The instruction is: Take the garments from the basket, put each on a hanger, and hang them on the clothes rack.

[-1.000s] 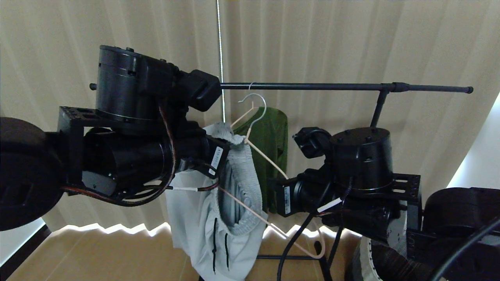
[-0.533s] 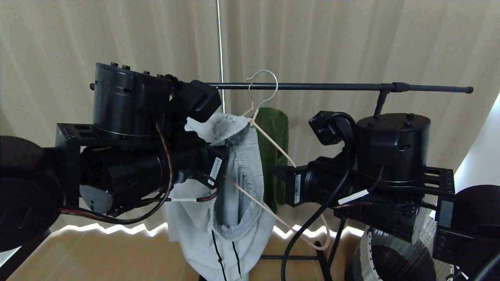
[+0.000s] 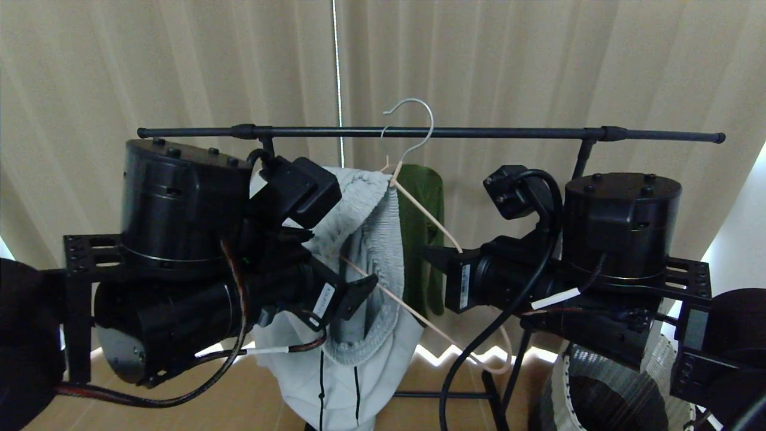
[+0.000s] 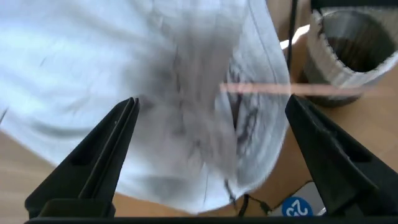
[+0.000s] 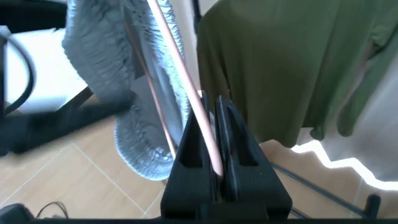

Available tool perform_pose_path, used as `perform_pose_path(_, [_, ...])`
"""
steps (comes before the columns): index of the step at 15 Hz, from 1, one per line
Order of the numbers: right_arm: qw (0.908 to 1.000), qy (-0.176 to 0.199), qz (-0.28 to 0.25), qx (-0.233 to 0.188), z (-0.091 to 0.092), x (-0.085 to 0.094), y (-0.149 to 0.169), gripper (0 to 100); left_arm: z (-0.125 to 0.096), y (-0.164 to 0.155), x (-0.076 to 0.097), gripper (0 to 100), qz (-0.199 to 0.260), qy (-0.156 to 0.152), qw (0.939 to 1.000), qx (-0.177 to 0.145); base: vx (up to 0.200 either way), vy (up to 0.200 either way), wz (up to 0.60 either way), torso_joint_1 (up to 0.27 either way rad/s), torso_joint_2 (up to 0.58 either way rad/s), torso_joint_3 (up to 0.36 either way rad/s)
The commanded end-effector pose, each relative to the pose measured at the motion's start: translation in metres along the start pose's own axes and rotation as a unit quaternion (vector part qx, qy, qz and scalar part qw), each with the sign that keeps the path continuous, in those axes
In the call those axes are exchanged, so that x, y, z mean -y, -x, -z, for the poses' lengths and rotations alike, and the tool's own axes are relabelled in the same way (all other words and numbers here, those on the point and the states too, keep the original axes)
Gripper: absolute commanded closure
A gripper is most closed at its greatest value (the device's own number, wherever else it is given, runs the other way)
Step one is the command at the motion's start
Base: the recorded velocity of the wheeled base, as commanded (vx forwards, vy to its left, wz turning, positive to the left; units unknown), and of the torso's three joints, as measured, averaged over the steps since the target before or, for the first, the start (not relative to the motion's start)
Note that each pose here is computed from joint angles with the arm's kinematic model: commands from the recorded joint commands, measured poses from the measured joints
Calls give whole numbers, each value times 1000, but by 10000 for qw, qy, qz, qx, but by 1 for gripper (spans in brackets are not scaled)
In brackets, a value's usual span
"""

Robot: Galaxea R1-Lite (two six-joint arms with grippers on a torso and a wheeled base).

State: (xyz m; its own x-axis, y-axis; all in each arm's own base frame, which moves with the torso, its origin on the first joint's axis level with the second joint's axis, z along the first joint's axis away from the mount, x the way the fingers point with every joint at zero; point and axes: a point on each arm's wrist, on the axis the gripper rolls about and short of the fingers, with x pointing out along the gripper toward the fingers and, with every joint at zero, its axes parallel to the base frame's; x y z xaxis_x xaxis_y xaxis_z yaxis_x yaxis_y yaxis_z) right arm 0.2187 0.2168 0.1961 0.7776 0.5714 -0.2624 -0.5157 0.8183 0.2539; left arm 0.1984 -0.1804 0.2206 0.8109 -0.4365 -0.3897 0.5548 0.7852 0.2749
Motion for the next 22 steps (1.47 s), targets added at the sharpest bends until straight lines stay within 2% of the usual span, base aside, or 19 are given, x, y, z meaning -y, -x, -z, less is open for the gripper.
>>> perform_pose_path(1, [9999, 50, 126, 89, -5, 9, 5, 100, 9, 22, -2, 0, 107, -3, 9997, 240, 0, 0, 0, 0, 0, 0])
perform_pose_path(3, [9994, 146, 271, 178, -10, 19, 13, 100, 11, 39, -7, 0, 14, -37, 9986, 524, 0, 0, 0, 0, 0, 0])
perform_pose_path(6, [9984, 304, 458, 101, -6, 36, 26, 100, 15, 57, -21, 0, -242, -35, 9974, 671, 0, 0, 0, 0, 0, 0])
perform_pose_path(8, [9974, 417, 585, 86, -8, 50, 30, 100, 21, 60, -41, 0, -641, -263, 9959, 586, 0, 0, 0, 0, 0, 0])
perform_pose_path(10, [9968, 434, 670, 78, -9, 54, 34, 100, 23, 61, -55, 0, -731, -445, 9947, 578, 0, 0, 0, 0, 0, 0])
perform_pose_path(13, [9970, 508, 588, -32, -12, 56, 44, 100, 20, 60, -70, 0, -819, -873, 9884, 940, 0, 0, 0, 0, 0, 0])
perform_pose_path(15, [9973, 521, 466, -239, -10, 55, 54, 100, 16, 57, -72, 0, -881, -1121, 9832, 1136, 0, 0, 0, 0, 0, 0])
perform_pose_path(19, [9979, 513, 241, -324, -8, 54, 58, 100, 9, 47, -72, 0, -961, -1598, 9739, 1292, 0, 0, 0, 0, 0, 0])
perform_pose_path(22, [9979, 513, 183, -344, -8, 54, 58, 100, 0, 45, -72, 0, -809, -1646, 9714, 1506, 0, 0, 0, 0, 0, 0])
